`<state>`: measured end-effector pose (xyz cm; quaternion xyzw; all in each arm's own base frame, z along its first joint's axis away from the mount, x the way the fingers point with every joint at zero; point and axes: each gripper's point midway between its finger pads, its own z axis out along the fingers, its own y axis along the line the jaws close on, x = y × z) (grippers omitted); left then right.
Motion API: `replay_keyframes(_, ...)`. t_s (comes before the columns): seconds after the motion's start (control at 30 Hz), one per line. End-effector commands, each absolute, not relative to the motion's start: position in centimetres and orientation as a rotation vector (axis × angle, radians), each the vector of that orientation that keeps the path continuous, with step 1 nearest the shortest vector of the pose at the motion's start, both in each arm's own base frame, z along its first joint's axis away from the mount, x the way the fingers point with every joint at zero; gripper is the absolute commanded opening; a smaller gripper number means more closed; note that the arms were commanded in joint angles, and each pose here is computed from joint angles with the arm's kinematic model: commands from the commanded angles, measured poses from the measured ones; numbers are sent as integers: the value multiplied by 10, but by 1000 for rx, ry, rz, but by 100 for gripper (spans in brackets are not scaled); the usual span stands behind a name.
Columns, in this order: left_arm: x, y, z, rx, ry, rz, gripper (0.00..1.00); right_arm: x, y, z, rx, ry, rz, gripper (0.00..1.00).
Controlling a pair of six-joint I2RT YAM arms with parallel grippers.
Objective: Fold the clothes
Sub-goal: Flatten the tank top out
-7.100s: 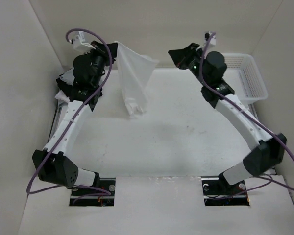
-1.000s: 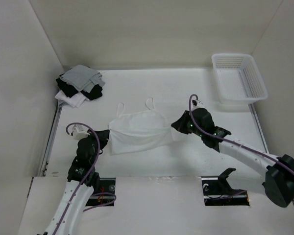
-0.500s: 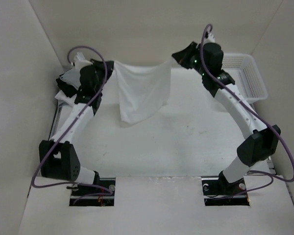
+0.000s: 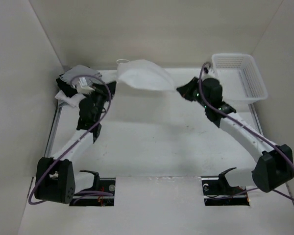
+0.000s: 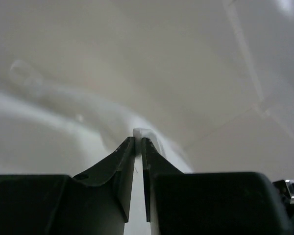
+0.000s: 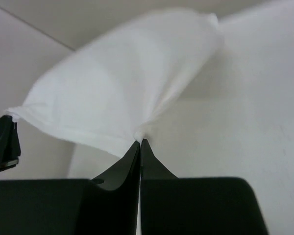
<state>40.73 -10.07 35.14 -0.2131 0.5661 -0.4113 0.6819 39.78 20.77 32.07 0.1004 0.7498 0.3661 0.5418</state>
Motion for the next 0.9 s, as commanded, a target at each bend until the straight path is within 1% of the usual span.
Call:
replay_keyframes(0.0, 379, -110, 258, -479, 1375, -897, 12, 377, 219, 243, 270, 1867, 854, 2)
replay_keyframes(0.1, 342, -98, 179, -548, 1469, -846, 21, 350, 226, 170, 288, 1974, 844, 3)
replay_keyframes(0.17, 321, -89, 144, -580, 1526, -825, 22, 334, 230, 123, 303, 2062, 832, 3)
replay_keyframes(0.2, 312, -85, 133, -592, 1544, -816, 24, 326, 231, 103, 313, 2107, 827, 5)
replay_keyframes(0.27, 301, -77, 123, -636, 1556, -822, 32, 313, 228, 71, 356, 2170, 805, 13)
replay_keyframes(0.33, 295, -74, 122, -680, 1551, -836, 37, 303, 222, 56, 395, 2194, 795, 24)
replay_keyframes(0.4, 295, -75, 121, -696, 1587, -821, 37, 296, 215, 55, 423, 2185, 794, 34)
replay_keyframes(0.43, 298, -75, 121, -699, 1618, -790, 37, 293, 212, 59, 428, 2172, 791, 35)
replay_keyframes(0.53, 316, -74, 125, -637, 1701, -615, 39, 285, 199, 69, 442, 2142, 767, 36)
replay_keyframes(0.6, 334, -83, 124, -583, 1753, -529, 41, 281, 192, 75, 450, 2134, 746, 37)
replay_keyframes(0.73, 377, -135, 120, -432, 1832, -538, 47, 272, 178, 90, 457, 2101, 718, 38)
replay_keyframes(0.87, 415, -186, 109, -225, 1899, -587, 49, 265, 169, 101, 449, 2071, 719, 41)
